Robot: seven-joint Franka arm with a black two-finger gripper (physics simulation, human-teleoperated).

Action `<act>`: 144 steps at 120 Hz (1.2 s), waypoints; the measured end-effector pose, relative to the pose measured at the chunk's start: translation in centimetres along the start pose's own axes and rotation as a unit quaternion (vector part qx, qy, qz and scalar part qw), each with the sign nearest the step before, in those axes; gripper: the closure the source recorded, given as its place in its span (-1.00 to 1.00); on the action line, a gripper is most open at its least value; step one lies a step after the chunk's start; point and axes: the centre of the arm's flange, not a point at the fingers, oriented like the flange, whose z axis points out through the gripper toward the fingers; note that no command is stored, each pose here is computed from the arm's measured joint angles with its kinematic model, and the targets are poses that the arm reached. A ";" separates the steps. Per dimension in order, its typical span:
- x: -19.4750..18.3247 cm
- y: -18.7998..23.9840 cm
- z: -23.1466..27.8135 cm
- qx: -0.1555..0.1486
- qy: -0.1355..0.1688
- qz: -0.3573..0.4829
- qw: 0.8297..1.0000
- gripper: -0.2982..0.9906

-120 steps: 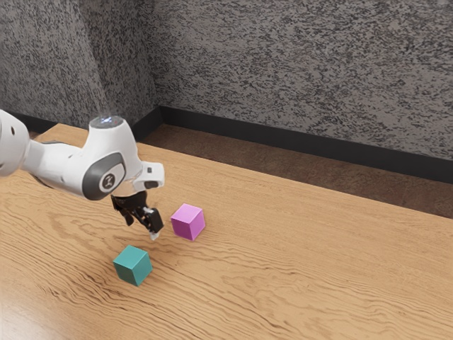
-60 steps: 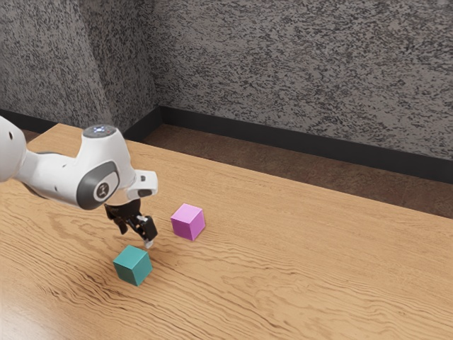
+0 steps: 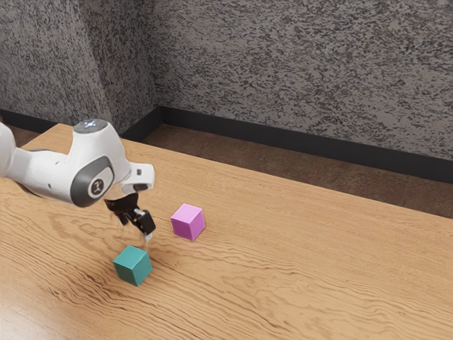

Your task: Pick up the blue block with one arm, and put the blue block on the pink block with one arm

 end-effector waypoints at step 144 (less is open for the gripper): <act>-4.4 4.0 0.2 -0.027 -0.043 0.016 0.999 -0.53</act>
